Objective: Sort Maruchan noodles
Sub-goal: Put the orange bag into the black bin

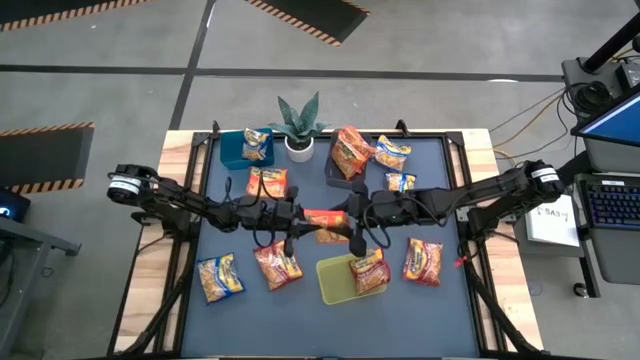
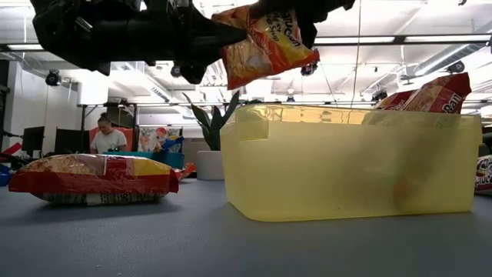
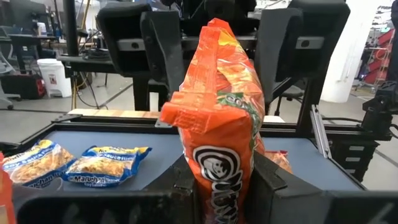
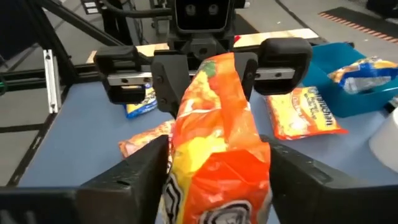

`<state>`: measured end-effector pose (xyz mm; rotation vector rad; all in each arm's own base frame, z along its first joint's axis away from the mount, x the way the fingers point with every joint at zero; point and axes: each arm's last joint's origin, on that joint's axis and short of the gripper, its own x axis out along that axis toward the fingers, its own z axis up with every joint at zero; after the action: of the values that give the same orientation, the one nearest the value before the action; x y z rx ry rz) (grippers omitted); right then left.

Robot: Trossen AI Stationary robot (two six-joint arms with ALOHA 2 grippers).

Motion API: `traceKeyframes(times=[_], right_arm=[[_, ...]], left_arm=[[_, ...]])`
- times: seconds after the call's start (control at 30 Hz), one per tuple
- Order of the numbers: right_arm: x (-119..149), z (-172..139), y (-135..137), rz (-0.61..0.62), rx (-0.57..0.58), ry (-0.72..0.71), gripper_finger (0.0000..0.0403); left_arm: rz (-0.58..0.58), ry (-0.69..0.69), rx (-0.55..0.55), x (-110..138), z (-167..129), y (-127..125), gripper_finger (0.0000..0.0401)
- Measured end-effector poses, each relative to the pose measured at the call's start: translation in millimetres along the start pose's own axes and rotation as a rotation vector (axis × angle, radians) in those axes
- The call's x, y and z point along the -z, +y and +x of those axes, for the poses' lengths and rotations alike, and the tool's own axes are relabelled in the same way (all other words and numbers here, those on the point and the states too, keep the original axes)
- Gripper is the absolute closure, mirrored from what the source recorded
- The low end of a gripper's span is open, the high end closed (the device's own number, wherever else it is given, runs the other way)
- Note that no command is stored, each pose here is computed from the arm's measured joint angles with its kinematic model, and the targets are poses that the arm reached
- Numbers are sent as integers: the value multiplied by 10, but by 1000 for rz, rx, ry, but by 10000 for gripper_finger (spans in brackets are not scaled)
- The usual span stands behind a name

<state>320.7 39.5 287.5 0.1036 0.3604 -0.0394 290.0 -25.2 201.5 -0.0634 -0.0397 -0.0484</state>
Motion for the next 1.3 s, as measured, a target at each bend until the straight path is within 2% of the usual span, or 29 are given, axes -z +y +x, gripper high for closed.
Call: traceKeyframes(times=[0.17, 0.3, 0.5, 0.7, 0.8, 0.93, 1.13, 1.3], right_arm=[[-3, 3, -15, 2, -1, -1, 254], [-4, 2, -14, 3, -1, -3, 292], [-5, 3, -20, -3, 8, -5, 297], [-19, -9, -96, -40, 30, -1, 296], [-30, -37, -191, -67, 58, 2, 302], [-48, -65, -368, -96, 109, -5, 301], [-23, -70, -721, -157, 214, 9, 298], [71, -83, -1037, -198, 280, -42, 304]], left_arm=[[0, -1, -1, -1, 0, 1, 337], [0, -1, -1, -1, 0, 1, 315], [6, -5, 3, -29, -12, -2, 246], [103, 70, -5, -175, -143, 3, 169], [141, 126, -81, -304, -288, 24, 146], [173, 162, -179, -491, -514, 53, 136], [166, 120, -184, -709, -754, 50, 142], [145, 106, -185, -767, -831, 48, 150]])
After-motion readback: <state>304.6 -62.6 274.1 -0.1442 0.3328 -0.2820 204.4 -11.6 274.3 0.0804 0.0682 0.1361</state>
